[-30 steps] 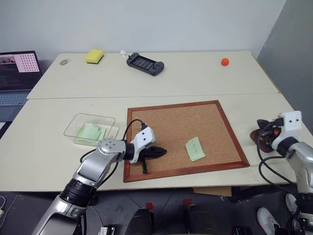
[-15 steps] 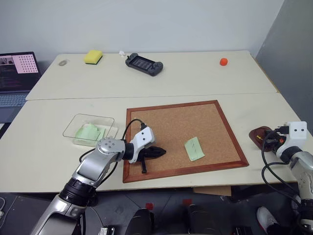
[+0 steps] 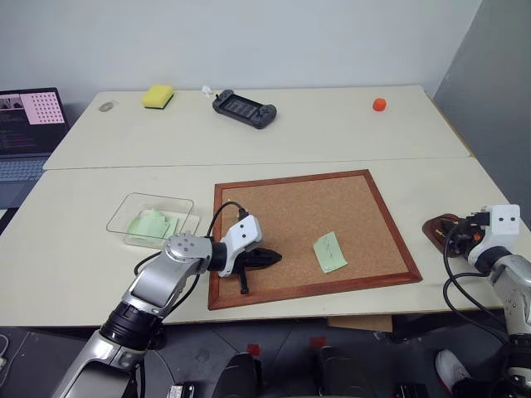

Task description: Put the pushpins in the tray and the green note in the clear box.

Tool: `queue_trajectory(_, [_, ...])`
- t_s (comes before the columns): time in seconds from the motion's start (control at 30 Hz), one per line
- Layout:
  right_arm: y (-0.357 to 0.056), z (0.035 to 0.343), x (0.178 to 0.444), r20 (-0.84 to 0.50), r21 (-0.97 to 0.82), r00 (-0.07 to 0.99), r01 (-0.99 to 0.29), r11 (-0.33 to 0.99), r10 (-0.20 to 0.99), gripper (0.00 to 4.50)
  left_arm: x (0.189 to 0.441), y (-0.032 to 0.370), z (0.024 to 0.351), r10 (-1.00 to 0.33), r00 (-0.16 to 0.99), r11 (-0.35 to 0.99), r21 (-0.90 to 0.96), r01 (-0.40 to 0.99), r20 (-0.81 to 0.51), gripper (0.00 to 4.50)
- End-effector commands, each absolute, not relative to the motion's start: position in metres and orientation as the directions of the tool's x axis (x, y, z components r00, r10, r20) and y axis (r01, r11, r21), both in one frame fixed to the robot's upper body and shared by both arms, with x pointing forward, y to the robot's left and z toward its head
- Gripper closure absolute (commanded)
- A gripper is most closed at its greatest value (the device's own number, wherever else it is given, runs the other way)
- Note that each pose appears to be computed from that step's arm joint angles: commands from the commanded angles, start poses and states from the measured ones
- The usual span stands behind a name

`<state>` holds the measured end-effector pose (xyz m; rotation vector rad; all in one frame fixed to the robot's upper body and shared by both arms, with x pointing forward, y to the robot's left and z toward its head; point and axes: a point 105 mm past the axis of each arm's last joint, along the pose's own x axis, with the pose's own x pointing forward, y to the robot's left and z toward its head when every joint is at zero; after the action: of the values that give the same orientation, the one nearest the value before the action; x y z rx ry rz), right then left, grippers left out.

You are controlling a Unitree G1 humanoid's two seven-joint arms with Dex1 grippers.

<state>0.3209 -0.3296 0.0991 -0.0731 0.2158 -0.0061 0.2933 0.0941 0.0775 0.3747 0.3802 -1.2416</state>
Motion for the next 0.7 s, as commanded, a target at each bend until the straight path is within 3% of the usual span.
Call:
queue_trajectory(0.03, [-0.328, 0.120, 0.322, -0.144, -0.114, 0.990, -0.029, 0.993, 0.013, 1.15, 0.286, 0.098, 0.057, -0.806, 0.250, 0.280, 0.026, 0.960, -0.537, 4.50])
queue_trajectory(0.2, [-0.325, 0.130, 0.322, -0.137, -0.116, 0.988, -0.081, 0.990, 0.065, 0.06, 0.287, 0.096, 0.058, -0.808, 0.248, 0.275, 0.029, 0.961, -0.534, 4.50])
queue_trajectory(0.5, [-0.322, 0.150, 0.323, -0.136, -0.161, 0.961, -0.259, 0.952, 0.239, 0.03, 0.288, 0.095, 0.059, -0.811, 0.241, 0.268, 0.028, 0.963, -0.534, 4.50])
queue_trajectory(0.7, [-0.274, 0.159, 0.312, -0.192, -0.241, 0.804, -0.595, 0.767, 0.563, 0.03, 0.289, 0.095, 0.059, -0.811, 0.243, 0.268, 0.030, 0.963, -0.532, 4.50])
